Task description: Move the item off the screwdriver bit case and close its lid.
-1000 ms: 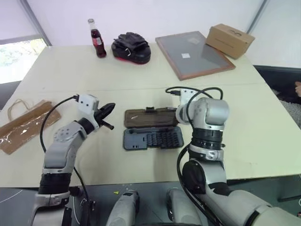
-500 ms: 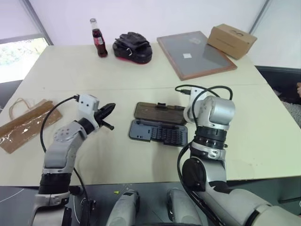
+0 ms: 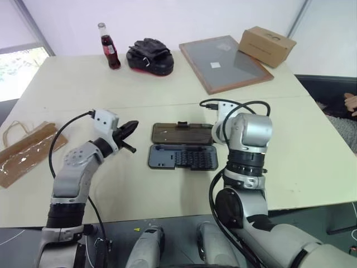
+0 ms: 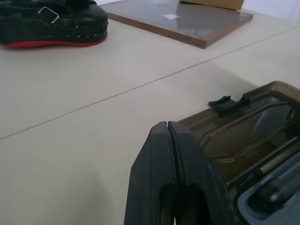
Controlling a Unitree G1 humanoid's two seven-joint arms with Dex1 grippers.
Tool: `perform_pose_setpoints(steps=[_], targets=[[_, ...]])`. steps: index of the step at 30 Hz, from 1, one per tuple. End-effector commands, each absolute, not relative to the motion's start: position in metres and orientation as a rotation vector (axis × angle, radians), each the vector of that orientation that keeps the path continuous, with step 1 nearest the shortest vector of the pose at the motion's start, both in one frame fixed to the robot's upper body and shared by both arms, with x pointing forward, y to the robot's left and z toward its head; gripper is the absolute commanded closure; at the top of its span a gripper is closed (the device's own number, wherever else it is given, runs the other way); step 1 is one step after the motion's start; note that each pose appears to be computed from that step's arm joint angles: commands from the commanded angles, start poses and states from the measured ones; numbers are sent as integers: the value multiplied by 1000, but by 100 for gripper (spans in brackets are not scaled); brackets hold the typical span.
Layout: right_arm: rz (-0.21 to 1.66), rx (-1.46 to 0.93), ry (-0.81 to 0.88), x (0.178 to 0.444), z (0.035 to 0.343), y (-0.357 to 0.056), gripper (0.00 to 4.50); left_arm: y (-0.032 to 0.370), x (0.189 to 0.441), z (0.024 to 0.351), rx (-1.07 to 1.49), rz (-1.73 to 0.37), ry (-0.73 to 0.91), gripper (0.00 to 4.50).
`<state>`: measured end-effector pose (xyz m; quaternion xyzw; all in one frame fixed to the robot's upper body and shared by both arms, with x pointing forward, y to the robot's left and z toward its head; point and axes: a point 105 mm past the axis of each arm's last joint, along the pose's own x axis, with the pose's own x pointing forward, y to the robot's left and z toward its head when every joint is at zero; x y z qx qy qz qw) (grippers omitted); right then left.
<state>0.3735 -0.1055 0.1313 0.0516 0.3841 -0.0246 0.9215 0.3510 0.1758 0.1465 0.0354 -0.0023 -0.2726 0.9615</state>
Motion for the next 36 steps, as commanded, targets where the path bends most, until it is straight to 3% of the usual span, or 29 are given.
perform_pose_setpoints(steps=[1, 5, 7, 9, 15, 21, 28, 33, 36], targets=[[102, 136, 802, 363, 133, -52, 447, 173, 351, 159, 100, -562, -53, 450], [101, 139, 807, 362, 132, -51, 447, 172, 351, 158, 100, -563, -52, 450], [99, 140, 813, 362, 131, -52, 390, 172, 351, 158, 100, -565, -53, 450], [97, 140, 816, 363, 130, -53, 309, 171, 351, 158, 100, -567, -53, 450], [93, 110, 783, 367, 138, -63, 5, 165, 347, 158, 92, -602, -50, 450], [190, 107, 620, 376, 176, -71, 5, 140, 328, 160, 60, -765, -27, 450], [463, 28, 311, 384, 224, -64, 5, 107, 301, 154, 73, -1014, 40, 450], [595, -80, 235, 395, 232, -72, 5, 107, 307, 134, 137, -1024, 112, 450], [673, -323, 232, 412, 226, -84, 5, 111, 318, 118, 189, -1000, 164, 450]])
